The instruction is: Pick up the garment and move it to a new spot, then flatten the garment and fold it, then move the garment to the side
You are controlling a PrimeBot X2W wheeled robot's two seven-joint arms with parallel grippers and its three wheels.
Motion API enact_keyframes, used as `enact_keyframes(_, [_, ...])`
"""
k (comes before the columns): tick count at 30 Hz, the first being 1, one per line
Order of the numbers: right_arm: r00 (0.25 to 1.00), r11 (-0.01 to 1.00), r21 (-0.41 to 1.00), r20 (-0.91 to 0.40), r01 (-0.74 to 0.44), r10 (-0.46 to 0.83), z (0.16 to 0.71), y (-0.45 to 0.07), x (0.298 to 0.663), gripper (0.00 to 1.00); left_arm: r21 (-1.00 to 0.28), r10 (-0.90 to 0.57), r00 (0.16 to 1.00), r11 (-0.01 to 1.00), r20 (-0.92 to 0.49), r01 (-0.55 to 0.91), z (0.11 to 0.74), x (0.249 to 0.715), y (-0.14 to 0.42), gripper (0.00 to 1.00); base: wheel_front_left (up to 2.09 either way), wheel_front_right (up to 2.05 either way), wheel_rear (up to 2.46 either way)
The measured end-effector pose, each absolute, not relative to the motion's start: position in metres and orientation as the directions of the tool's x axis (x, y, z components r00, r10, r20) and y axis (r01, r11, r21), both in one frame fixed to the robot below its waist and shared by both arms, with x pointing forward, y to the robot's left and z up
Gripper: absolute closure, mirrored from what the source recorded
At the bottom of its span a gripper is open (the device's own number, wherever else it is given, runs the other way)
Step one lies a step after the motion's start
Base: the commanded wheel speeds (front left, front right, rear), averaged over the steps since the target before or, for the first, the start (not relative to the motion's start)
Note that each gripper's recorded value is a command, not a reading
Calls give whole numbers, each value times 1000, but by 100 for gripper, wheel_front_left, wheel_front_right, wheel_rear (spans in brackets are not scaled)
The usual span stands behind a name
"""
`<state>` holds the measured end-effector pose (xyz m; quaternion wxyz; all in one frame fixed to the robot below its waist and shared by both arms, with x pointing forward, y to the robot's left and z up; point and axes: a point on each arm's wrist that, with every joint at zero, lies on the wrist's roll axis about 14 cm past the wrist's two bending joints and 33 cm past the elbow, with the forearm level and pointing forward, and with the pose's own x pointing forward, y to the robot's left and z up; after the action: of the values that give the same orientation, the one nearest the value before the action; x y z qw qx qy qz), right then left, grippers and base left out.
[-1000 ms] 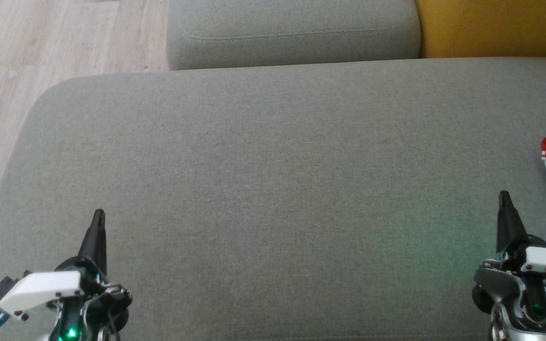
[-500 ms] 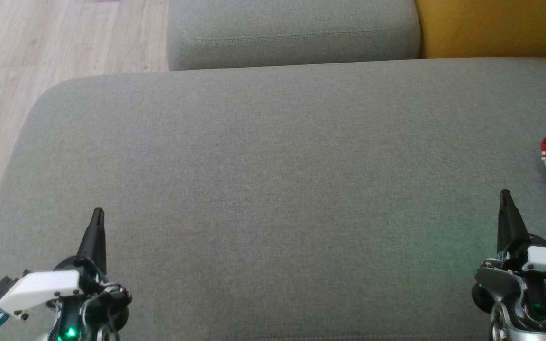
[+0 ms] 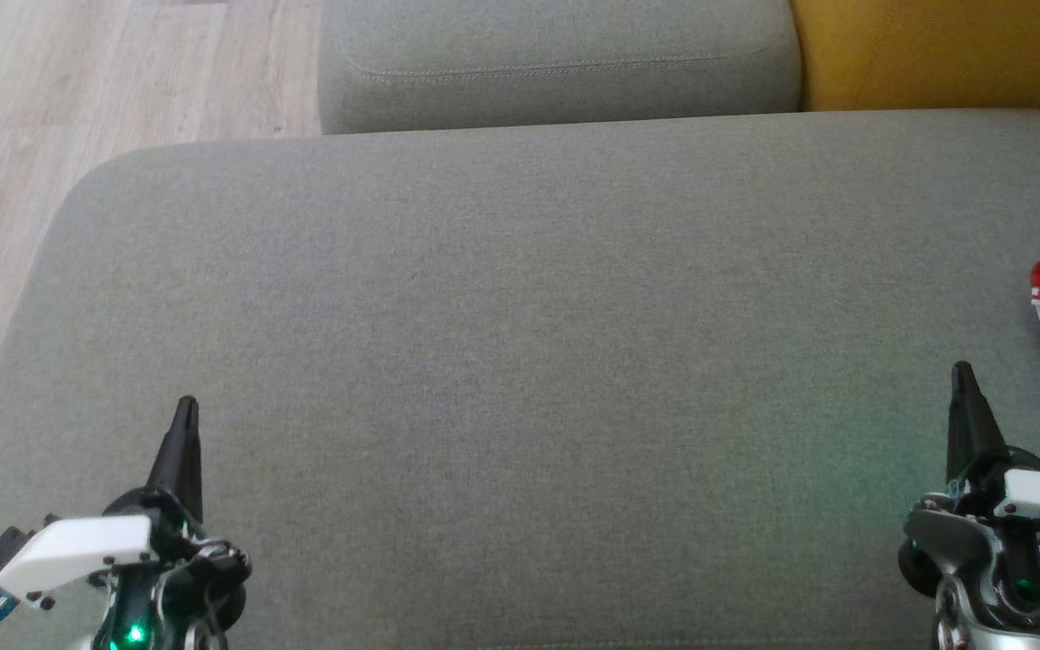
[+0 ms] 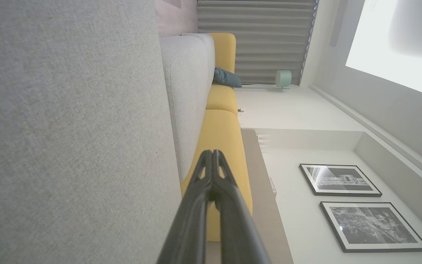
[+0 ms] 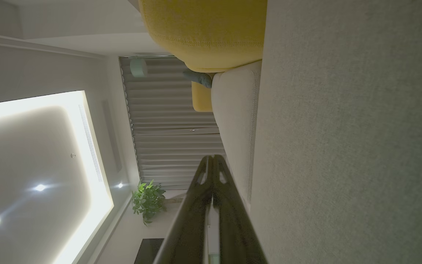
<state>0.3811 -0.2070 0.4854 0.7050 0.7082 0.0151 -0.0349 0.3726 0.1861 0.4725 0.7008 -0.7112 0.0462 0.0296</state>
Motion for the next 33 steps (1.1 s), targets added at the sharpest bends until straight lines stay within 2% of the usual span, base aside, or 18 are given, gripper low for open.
enact_keyframes(33, [997, -6, 997, -71, 71, -28, 485, -207, 381, 100, -994, -24, 994, -13, -107, -107, 472, 373, 186, 100, 0, 0, 0])
